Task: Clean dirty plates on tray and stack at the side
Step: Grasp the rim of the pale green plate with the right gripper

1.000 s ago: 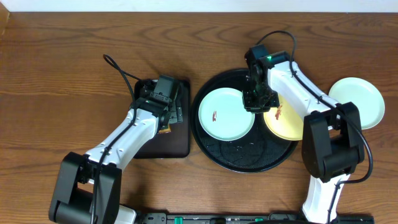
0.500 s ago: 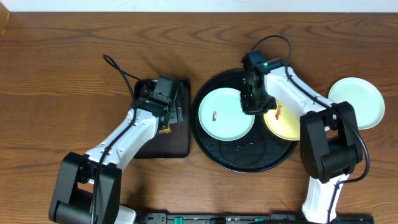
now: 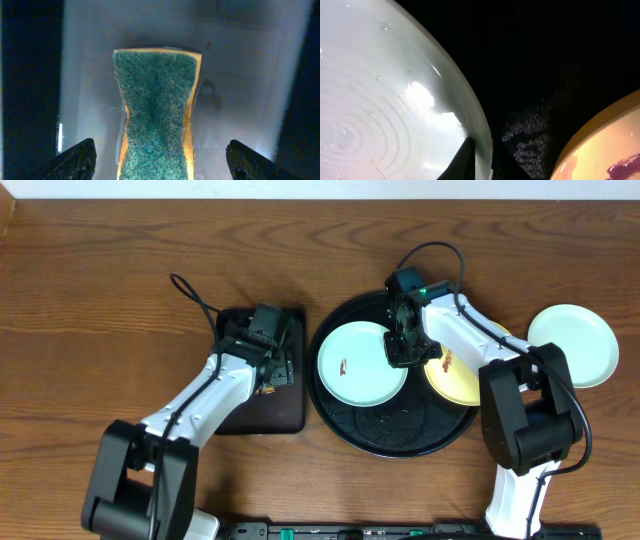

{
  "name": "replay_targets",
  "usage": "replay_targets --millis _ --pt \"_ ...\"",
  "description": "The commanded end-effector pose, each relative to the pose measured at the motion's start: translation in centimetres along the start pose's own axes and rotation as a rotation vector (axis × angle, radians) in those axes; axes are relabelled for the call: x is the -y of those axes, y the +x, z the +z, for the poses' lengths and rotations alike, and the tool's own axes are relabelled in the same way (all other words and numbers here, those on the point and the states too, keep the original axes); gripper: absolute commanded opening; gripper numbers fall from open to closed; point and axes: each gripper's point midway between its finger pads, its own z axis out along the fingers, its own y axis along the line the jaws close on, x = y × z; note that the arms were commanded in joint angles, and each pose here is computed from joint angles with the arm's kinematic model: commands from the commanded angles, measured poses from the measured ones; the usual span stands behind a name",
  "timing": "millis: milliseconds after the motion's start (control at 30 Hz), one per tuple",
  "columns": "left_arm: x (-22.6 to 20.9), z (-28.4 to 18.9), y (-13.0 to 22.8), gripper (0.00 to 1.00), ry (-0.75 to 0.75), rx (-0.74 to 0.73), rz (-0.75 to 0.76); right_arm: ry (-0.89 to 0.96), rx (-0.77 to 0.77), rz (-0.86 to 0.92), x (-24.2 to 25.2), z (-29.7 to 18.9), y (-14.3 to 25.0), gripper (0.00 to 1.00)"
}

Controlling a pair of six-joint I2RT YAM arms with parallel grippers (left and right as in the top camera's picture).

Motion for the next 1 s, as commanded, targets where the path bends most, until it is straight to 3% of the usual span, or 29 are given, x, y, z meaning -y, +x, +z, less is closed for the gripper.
replay_targets --millis 0,67,100,133,167,200,300,367,400,433,633,700,733,767,800,867,900,933,967 --pt "-0.3 1.4 1.2 0.84 -0.016 -0.058 -0.012 0.007 0.003 -0.039 -0.1 -0.3 0.4 0.10" --pt "-0.4 2.2 1.7 0.84 -0.028 -0.083 -0.007 0.006 0.003 -0.039 -0.1 -0.3 0.4 0.10" --pt "-0.4 2.5 1.9 0.76 -0.034 -0.093 -0.005 0.006 0.003 -0.039 -0.1 -0.3 0.4 0.10" --pt "-0.4 2.8 2.0 0.55 -0.036 -0.099 -0.003 0.006 0.004 -0.039 -0.1 -0.3 0.4 0.11" --pt "-0.4 2.9 2.1 0.24 -0.039 -0.104 -0.002 0.006 0.004 -0.039 -0.1 -0.3 0.4 0.11" --pt "-0.4 3.0 2.1 0.08 -0.039 -0.105 -0.002 0.006 0.004 -0.040 -0.1 -0.3 0.4 0.11" --pt "-0.4 2.8 2.0 0.09 -0.036 -0.100 -0.001 0.006 0.004 -0.040 -0.1 -0.3 0.4 0.11" --pt "-0.2 2.7 1.6 0.63 -0.032 -0.092 0.025 0.007 0.003 -0.040 -0.1 -0.3 0.4 0.11" --pt "-0.2 2.6 1.4 0.71 -0.029 -0.087 0.034 0.006 0.004 -0.039 -0.1 -0.3 0.4 0.12" --pt "-0.1 2.4 1.1 0.73 -0.026 -0.077 0.035 0.006 0.004 -0.039 -0.1 -0.3 0.3 0.13" --pt "0.3 1.8 -1.0 0.68 -0.022 -0.001 0.022 0.006 0.007 -0.040 -0.1 -0.3 0.3 0.14" --pt "0.4 1.9 -1.2 0.54 -0.017 0.008 0.020 0.005 0.007 -0.040 -0.1 -0.3 0.3 0.15" --pt "0.4 1.9 -1.2 0.37 -0.017 0.007 0.019 0.005 0.007 -0.040 -0.1 -0.3 0.3 0.15" --pt "0.4 1.9 -1.1 0.13 -0.017 0.006 0.020 0.005 0.006 -0.040 -0.1 -0.3 0.3 0.15" --pt "0.4 1.9 -1.1 0.08 -0.018 0.006 0.020 0.006 0.006 -0.040 -0.1 -0.3 0.3 0.15" --pt "0.4 1.9 -1.2 0.08 -0.017 0.010 0.020 0.006 0.004 -0.040 -0.1 -0.3 0.4 0.15" --pt "0.4 1.9 -1.4 0.28 -0.021 0.018 0.018 0.006 0.003 -0.040 -0.1 -0.3 0.4 0.15" --pt "0.2 1.9 -1.8 0.59 -0.032 0.036 0.016 0.006 0.003 -0.040 -0.1 -0.3 0.4 0.15" --pt "0.1 1.9 -2.1 0.77 -0.041 0.051 0.013 0.006 0.003 -0.040 -0.1 -0.3 0.4 0.15"
